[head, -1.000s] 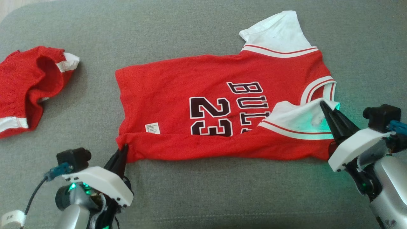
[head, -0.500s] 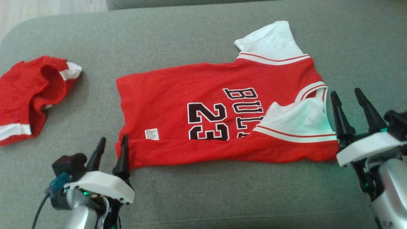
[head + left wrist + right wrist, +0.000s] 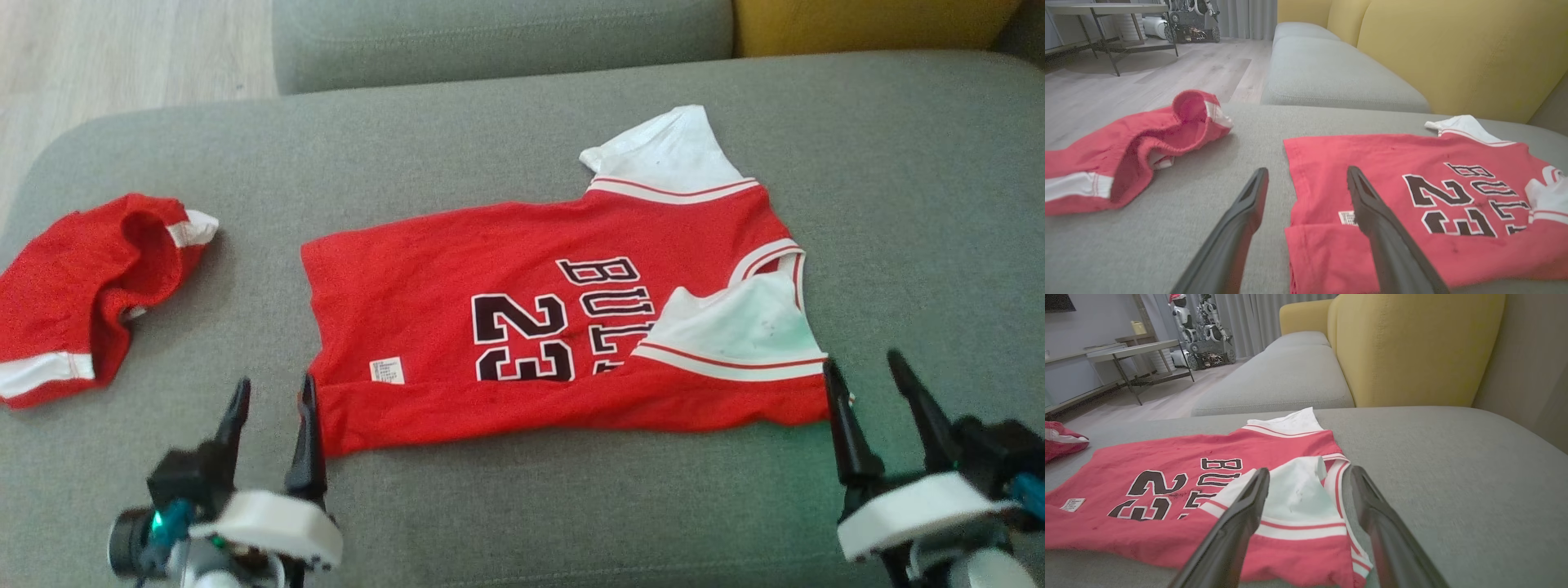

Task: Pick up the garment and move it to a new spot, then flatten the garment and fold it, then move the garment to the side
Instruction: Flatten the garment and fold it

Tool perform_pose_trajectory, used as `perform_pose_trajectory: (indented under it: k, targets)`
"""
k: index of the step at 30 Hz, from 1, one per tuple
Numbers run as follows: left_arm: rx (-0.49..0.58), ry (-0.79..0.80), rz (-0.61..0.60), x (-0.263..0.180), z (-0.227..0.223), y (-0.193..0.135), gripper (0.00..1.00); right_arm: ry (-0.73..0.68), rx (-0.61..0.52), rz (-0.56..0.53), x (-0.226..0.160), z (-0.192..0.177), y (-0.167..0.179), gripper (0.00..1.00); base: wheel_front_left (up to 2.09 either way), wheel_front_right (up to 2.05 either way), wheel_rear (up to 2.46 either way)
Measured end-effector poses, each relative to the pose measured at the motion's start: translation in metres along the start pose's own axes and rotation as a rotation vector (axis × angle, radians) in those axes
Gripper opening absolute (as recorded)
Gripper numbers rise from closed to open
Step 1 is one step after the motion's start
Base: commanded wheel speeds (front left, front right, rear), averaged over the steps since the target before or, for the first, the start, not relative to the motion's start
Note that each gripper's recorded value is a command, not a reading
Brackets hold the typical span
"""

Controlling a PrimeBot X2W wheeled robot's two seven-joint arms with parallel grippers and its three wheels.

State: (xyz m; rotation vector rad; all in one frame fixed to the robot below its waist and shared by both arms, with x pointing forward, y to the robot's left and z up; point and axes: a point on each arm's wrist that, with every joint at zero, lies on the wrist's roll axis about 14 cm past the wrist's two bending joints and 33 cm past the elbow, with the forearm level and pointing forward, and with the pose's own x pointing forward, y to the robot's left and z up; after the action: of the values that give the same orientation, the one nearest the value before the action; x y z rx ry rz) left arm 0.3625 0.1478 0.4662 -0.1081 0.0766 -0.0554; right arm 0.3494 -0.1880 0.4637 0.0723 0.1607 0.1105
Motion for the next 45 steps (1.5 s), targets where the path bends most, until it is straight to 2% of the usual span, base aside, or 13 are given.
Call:
perform_pose_trajectory:
  k: [5,13,20,26,31,41,42,43,44,45]
  targets:
    - [0.005,0.048,-0.007,-0.014,-0.015,-0.002,1.00,0.014,0.020,-0.022,-0.015,-0.003,0.001,1.00,0.00,0.00,0.00]
    - [0.000,0.052,-0.015,-0.016,-0.015,-0.005,1.00,-0.003,0.020,-0.025,-0.015,0.007,0.002,1.00,0.00,0.00,0.00]
    - [-0.007,0.063,-0.009,-0.017,-0.018,-0.003,1.00,0.023,0.033,-0.029,-0.018,-0.001,0.002,1.00,0.00,0.00,0.00]
    - [-0.022,0.164,0.007,-0.019,-0.042,0.001,1.00,0.140,0.061,-0.062,-0.015,-0.035,-0.010,1.00,0.00,0.00,0.00]
    - [-0.042,0.280,0.014,-0.015,-0.069,0.005,1.00,0.209,0.064,-0.067,0.007,-0.050,-0.017,1.00,0.00,0.00,0.00]
    - [-0.156,0.439,0.023,-0.010,-0.105,0.003,1.00,0.397,0.104,-0.097,0.016,-0.095,-0.027,1.00,0.00,0.00,0.00]
    - [-0.173,0.446,0.021,-0.008,-0.106,0.003,0.49,0.408,0.117,-0.098,0.017,-0.097,-0.027,1.00,0.00,0.00,0.00]
    - [-0.185,0.452,0.019,-0.007,-0.106,0.002,0.16,0.415,0.128,-0.095,0.018,-0.099,-0.025,1.00,0.00,0.00,0.00]
    - [-0.195,0.455,0.020,-0.005,-0.107,0.002,0.00,0.428,0.138,-0.091,0.019,-0.101,-0.023,0.98,0.00,0.00,0.00]
    - [-0.206,0.462,0.019,-0.004,-0.107,0.003,0.00,0.437,0.150,-0.090,0.019,-0.103,-0.022,0.42,0.00,0.00,0.00]
